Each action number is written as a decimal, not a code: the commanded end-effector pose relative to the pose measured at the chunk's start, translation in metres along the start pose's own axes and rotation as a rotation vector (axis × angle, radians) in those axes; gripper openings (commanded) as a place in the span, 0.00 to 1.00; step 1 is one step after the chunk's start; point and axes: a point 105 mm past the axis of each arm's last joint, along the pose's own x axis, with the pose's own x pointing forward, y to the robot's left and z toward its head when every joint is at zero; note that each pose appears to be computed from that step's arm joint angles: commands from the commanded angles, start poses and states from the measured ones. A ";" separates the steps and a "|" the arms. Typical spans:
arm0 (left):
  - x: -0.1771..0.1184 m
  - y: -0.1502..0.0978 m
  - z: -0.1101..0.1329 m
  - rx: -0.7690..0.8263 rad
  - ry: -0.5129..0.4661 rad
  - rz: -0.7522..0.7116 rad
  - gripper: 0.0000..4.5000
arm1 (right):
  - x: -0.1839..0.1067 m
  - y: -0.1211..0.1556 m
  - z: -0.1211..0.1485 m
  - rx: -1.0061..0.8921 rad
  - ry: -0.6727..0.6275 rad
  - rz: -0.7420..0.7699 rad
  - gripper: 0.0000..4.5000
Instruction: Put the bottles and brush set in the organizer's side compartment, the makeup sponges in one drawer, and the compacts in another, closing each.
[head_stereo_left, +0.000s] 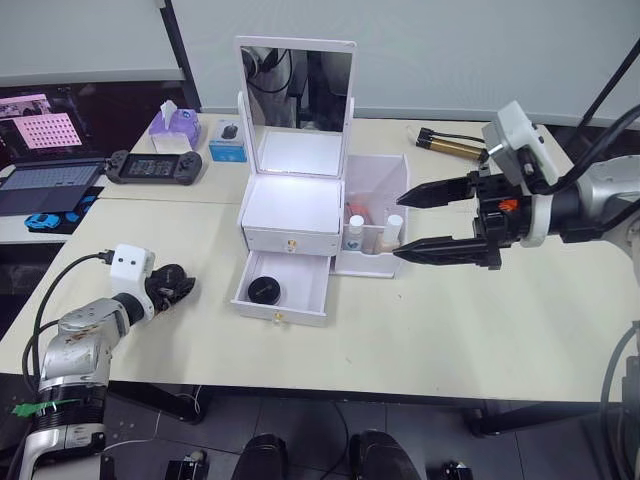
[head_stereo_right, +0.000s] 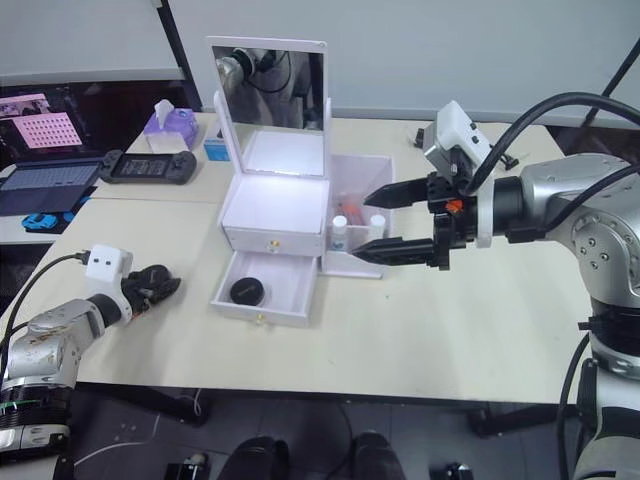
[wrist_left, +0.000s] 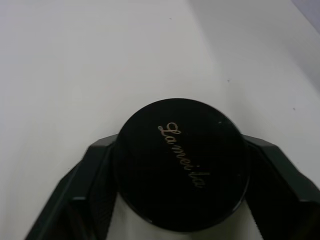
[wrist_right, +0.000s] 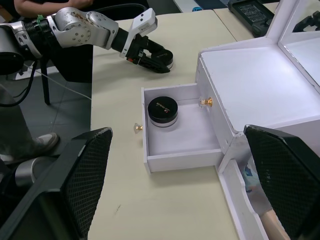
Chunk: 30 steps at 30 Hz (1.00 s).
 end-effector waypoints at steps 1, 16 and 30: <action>-0.003 0.007 0.011 0.027 -0.045 0.031 0.65 | -0.008 0.000 0.008 -0.047 -0.019 -0.023 1.00; -0.035 -0.089 0.099 0.315 -0.253 -0.674 0.65 | -0.007 0.005 -0.004 -0.037 -0.013 -0.055 1.00; -0.013 -0.171 0.097 0.585 -0.129 -0.975 0.65 | -0.019 0.015 -0.006 -0.038 -0.019 -0.173 1.00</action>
